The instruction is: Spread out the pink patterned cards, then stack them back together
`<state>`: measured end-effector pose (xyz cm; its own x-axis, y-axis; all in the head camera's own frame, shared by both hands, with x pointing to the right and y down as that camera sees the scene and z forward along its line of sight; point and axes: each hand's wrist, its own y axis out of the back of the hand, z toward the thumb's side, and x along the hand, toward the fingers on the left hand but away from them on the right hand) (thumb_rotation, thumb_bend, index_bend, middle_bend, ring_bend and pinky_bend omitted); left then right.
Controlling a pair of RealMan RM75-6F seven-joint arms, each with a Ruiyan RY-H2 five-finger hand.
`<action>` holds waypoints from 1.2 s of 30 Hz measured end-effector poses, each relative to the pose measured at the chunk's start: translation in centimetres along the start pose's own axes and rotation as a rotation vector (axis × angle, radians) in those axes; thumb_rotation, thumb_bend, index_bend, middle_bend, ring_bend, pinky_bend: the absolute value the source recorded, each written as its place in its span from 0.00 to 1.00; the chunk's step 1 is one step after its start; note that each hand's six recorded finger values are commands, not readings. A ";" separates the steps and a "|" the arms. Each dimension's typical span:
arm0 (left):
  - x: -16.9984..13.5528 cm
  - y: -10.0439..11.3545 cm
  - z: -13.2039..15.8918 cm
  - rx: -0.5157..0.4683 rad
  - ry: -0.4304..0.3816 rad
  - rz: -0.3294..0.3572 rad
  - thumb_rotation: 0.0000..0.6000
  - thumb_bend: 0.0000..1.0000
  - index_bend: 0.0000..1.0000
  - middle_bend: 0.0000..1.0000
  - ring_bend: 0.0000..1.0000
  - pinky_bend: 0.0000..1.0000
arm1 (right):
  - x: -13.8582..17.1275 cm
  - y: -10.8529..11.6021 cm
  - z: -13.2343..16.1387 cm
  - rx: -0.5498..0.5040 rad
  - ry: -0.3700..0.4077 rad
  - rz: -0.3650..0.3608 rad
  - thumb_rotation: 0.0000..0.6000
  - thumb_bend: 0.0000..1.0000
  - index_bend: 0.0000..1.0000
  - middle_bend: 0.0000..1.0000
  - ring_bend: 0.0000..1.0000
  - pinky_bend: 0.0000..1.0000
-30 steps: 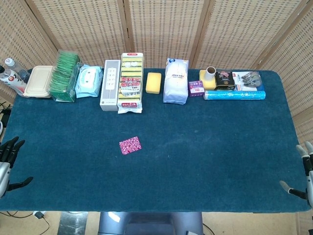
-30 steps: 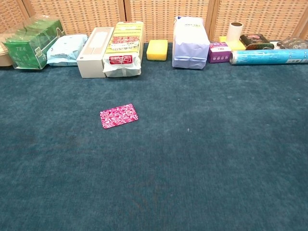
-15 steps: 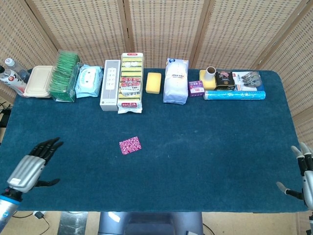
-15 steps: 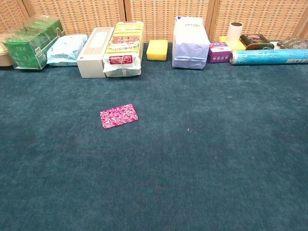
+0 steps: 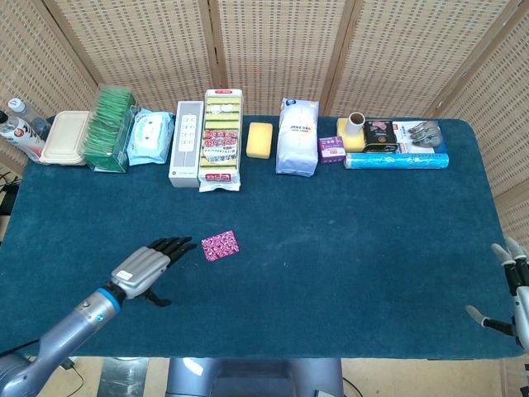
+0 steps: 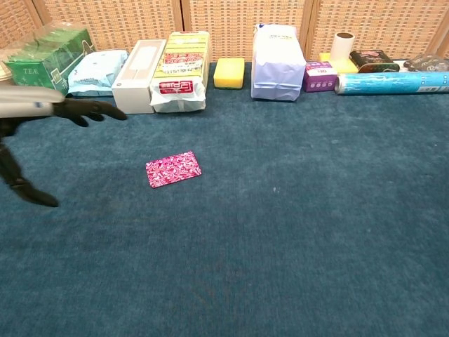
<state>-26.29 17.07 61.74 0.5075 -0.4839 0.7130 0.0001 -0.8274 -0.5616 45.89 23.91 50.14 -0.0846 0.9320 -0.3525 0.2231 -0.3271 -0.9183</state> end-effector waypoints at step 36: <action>9.9 -4.8 3.8 0.011 0.142 -0.205 1.00 0.06 0.00 0.00 0.00 0.07 | -0.1 1.3 -1.4 -0.071 -0.016 -0.002 1.00 0.00 0.08 0.00 0.00 0.00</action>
<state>-17.98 17.30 69.90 0.3699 -0.3419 0.8639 0.1003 -0.9097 -0.4030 47.57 23.64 49.19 -0.1004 0.9297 -0.3544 0.2912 -0.3132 -0.9040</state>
